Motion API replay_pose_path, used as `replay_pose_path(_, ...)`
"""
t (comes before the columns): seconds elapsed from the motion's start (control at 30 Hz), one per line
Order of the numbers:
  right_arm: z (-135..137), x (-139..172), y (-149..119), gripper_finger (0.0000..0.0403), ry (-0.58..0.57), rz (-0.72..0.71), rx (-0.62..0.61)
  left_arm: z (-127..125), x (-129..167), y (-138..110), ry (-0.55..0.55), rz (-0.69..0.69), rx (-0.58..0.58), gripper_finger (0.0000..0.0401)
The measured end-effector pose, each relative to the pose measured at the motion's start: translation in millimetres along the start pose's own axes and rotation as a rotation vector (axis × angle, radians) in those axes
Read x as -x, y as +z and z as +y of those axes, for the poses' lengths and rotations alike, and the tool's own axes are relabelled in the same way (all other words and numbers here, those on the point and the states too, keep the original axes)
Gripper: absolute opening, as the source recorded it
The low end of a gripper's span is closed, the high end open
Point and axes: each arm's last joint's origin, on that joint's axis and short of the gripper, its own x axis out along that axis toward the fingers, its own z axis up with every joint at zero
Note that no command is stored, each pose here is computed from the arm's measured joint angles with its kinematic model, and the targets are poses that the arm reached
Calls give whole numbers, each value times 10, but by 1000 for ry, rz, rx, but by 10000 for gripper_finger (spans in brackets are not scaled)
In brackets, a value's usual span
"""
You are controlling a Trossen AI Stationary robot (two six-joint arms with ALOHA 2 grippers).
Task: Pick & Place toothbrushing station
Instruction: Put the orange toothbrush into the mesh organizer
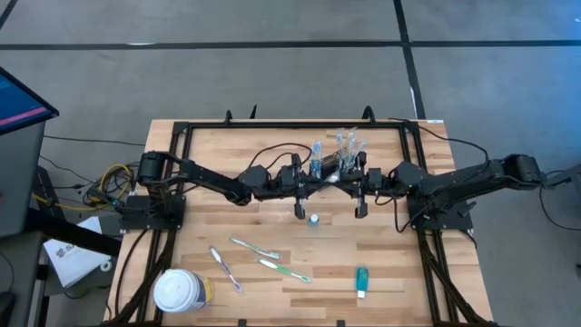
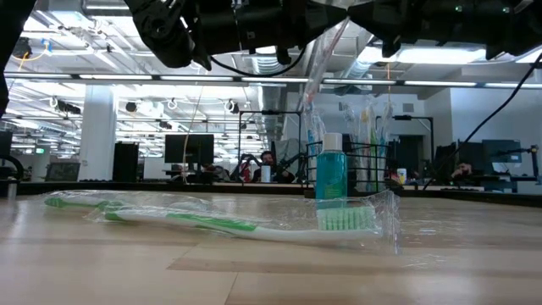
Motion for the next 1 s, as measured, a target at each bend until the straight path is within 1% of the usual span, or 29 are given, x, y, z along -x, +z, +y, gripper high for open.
replay_pose_path(0.33,-1,0,0,1,0,0,8,-18,1,-4,-1,4,28,5)
replay_pose_path(0.5,-18,-1,-2,0,-8,1,11,10,-1,-12,12,8,26,24)
replay_pose_path(0.67,-63,-4,-3,0,-29,3,13,47,3,11,25,25,22,52)
replay_pose_path(0.83,-73,-5,-5,0,-34,3,14,105,42,124,36,52,17,78)
replay_pose_path(1.0,-73,-5,-5,0,-34,3,19,121,200,286,37,48,17,88)
